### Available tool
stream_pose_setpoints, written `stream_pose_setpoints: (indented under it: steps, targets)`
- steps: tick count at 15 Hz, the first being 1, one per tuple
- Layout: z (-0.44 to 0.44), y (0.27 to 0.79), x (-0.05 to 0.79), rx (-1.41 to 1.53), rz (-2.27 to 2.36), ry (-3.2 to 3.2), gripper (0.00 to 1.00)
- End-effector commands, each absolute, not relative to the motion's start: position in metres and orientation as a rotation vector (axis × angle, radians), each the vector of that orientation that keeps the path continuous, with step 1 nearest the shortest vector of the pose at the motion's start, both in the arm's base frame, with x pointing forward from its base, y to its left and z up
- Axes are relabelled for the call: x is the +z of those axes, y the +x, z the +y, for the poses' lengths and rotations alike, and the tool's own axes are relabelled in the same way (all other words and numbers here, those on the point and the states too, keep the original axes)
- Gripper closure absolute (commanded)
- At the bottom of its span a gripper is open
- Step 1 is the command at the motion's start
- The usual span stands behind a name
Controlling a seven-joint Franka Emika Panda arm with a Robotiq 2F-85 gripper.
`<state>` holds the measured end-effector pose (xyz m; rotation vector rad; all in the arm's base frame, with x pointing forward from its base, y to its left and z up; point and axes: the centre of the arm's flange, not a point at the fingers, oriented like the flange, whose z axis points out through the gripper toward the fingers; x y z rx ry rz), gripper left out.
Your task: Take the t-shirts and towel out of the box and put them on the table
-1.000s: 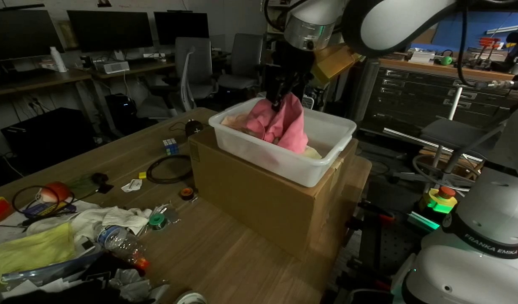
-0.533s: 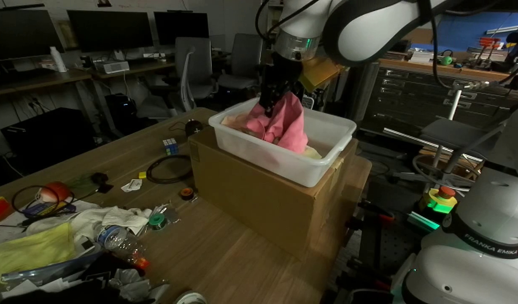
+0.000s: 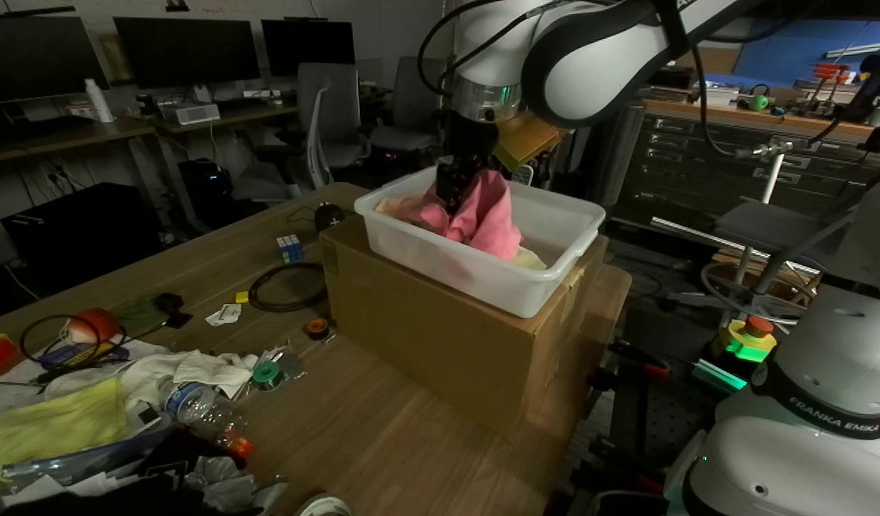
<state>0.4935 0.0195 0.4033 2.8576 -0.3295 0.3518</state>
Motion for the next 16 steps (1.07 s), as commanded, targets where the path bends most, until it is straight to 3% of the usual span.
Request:
stream_pose_setpoints:
  steps: [1, 6, 9, 13, 16]
  targets:
    - [0.023, 0.502, 0.414, 0.328, -0.284, 2.899, 0.55]
    - [0.033, 0.491, 0.423, 0.268, -0.199, 3.009, 0.9]
    - [0.035, 0.485, 0.43, 0.275, -0.21, 3.035, 0.96]
    - [0.033, 0.476, 0.45, 0.346, -0.262, 3.033, 0.91]
    - [0.034, 0.46, 0.49, 0.484, -0.302, 2.996, 0.92]
